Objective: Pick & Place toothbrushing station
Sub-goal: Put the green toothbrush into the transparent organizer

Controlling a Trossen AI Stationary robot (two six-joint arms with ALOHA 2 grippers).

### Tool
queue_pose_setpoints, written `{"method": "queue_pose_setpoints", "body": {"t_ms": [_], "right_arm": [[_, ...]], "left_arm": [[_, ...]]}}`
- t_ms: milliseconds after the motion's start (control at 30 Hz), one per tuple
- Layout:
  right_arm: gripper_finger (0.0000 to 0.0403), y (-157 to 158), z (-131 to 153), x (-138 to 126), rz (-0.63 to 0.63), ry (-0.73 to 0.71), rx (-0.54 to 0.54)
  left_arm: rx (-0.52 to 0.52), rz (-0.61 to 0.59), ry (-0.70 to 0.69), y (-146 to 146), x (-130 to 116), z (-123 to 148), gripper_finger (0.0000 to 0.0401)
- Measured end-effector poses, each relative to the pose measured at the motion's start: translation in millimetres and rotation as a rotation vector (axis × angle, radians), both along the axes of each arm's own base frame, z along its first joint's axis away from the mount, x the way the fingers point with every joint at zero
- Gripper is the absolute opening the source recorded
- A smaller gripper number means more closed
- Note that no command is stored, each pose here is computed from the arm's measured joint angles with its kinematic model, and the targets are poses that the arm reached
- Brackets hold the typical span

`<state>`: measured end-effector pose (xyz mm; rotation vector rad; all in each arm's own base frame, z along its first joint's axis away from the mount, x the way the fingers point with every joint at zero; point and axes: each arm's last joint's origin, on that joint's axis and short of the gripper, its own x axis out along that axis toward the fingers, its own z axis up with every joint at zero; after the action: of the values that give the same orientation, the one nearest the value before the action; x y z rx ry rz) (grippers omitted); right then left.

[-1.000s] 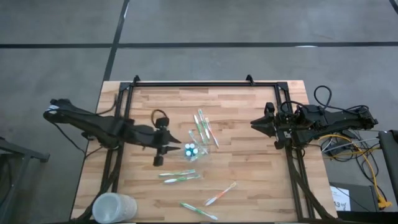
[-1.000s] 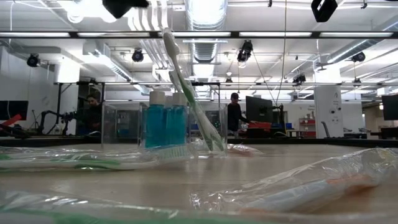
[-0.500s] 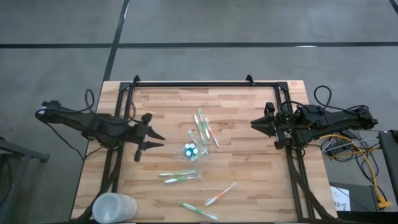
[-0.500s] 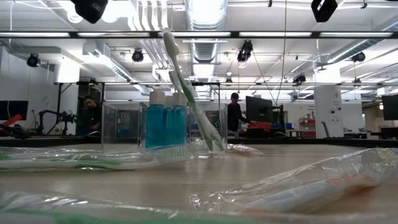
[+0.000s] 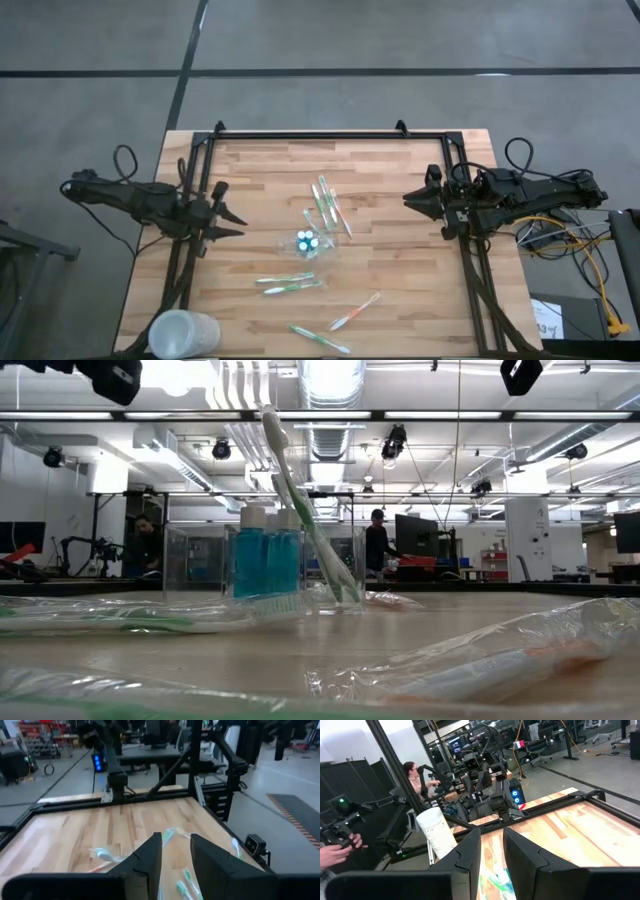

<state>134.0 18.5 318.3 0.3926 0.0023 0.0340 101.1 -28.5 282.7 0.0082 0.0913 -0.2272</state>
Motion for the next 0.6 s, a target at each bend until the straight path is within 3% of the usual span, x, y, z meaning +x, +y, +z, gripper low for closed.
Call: {"method": "queue_pose_setpoints", "body": {"t_ms": [300, 600], "right_arm": [[0.0068, 0, 0, 0, 0.000, 0.000, 0.000], [0.0079, 0, 0, 0, 0.000, 0.000, 0.000]], "left_arm": [[0.004, -0.005, -0.118, 5, -18, -5, 0.0108], [0.014, -0.007, -0.078, 7, -23, -26, 0.0108]]}}
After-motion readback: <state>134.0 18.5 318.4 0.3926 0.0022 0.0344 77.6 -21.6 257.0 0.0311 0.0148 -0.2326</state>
